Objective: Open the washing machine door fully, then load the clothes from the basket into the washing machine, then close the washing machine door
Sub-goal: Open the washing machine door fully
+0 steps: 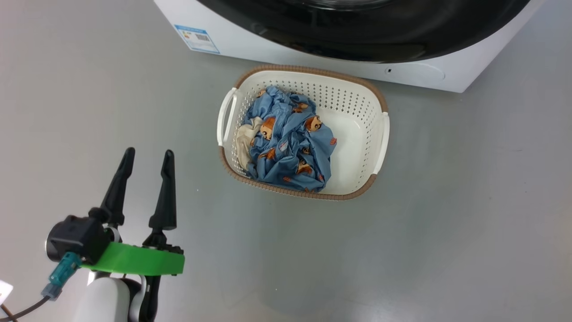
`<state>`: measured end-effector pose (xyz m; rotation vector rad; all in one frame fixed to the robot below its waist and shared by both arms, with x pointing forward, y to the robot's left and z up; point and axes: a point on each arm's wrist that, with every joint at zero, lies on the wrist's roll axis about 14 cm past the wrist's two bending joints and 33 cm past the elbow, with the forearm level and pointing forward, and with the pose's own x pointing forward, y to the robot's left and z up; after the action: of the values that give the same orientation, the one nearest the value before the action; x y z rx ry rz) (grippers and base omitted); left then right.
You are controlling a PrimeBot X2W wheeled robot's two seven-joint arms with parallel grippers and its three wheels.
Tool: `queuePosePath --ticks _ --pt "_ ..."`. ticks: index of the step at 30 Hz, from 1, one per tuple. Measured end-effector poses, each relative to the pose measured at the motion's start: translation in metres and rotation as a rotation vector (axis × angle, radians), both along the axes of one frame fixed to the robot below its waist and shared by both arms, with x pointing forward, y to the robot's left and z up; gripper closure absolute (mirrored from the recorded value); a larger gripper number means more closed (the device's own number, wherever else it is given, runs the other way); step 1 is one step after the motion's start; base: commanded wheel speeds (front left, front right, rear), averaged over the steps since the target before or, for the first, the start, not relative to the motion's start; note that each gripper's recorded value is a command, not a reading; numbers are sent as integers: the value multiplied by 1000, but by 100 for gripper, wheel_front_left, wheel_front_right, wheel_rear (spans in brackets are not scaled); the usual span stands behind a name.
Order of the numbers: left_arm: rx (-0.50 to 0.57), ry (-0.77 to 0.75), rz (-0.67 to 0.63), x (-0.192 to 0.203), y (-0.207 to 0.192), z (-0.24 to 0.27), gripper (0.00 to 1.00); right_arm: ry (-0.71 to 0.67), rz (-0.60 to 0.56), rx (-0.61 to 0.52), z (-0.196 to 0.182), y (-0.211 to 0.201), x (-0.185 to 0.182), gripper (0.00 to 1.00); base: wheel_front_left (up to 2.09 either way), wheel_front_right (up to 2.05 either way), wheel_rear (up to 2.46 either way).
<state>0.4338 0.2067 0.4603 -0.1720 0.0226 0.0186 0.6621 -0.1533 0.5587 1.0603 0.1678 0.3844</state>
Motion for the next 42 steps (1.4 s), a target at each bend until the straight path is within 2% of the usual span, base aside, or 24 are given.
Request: queuePosePath --ticks 16,29,42 --pt "2 6 39 1 10 -2 0 56 196 21 -8 46 12 100 0 0 0" --pt "4 -1 64 -4 18 2 0 72 251 19 -8 64 14 100 0 0 0" --pt "-9 -21 69 -8 18 11 0 112 314 -4 -6 73 -1 100 0 0 0"
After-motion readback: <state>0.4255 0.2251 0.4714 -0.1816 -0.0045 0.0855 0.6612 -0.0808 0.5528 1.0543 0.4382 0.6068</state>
